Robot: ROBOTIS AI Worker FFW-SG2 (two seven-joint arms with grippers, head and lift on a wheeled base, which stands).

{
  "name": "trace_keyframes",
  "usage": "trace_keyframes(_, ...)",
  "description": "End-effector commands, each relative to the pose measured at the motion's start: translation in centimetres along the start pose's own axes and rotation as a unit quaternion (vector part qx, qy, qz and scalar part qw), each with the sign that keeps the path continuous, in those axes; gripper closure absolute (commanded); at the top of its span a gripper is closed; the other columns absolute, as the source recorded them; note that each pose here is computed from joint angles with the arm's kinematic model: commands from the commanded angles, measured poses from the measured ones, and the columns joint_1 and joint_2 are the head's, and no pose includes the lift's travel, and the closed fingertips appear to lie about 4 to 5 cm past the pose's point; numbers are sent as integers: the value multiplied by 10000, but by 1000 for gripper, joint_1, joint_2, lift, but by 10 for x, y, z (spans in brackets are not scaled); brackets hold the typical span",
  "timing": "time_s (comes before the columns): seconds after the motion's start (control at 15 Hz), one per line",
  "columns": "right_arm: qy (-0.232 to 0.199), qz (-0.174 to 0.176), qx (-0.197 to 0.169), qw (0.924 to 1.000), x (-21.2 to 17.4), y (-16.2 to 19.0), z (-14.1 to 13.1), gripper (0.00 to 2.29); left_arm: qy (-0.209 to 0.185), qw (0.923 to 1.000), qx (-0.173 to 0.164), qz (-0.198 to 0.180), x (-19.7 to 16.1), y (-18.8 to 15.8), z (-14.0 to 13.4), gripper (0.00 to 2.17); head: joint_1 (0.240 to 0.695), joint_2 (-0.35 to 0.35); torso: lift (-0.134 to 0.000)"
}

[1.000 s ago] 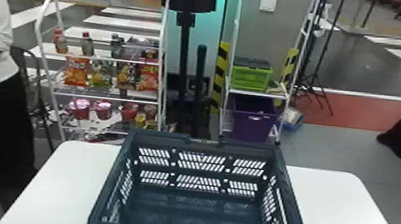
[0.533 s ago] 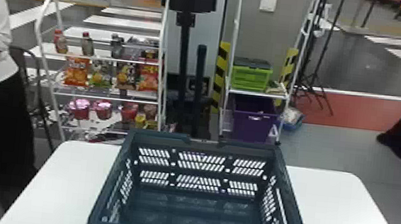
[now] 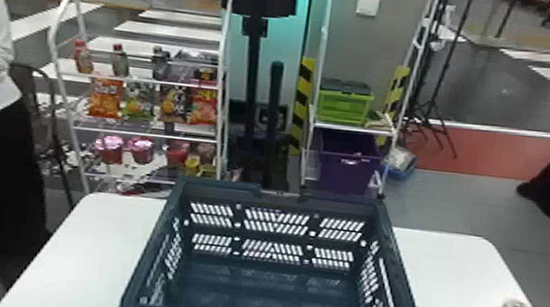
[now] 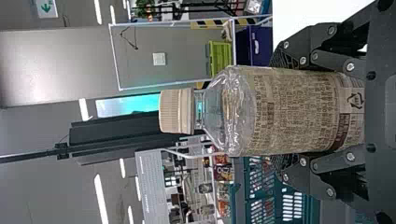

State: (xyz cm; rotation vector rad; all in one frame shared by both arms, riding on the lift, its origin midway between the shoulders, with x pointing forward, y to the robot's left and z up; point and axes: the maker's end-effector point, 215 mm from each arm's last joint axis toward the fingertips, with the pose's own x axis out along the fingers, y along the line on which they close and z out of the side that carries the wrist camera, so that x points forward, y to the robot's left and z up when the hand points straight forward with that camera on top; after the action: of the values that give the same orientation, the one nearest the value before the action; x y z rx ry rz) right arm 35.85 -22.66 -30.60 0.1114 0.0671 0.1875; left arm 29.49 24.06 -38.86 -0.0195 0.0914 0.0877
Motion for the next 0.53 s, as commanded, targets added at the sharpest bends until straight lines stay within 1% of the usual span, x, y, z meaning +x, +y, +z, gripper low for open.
trace_keyframes(0.0, 118, 86, 67, 9999, 25, 9, 10, 2287, 10, 10000, 9, -5, 0, 0, -1, 154, 499, 0, 0)
trace_keyframes(0.13, 249, 114, 143, 9995, 49, 17, 18, 2287, 46, 10000, 27, -10, 0, 0, -3, 154, 499, 0, 0)
trace_keyframes(0.2, 272, 54, 120, 9995, 60, 17, 26, 2287, 69, 10000, 33, -11, -1, 1, -6, 154, 499, 0, 0)
trace_keyframes(0.4, 717, 239, 161, 9970, 94, 46, 17, 2287, 110, 9999, 48, 6, -3, 3, -11, 154, 499, 0, 0)
trace_keyframes(0.47, 845, 296, 78, 9960, 107, 57, 14, 2283, 124, 9999, 53, 16, -3, 4, -13, 154, 499, 0, 0)
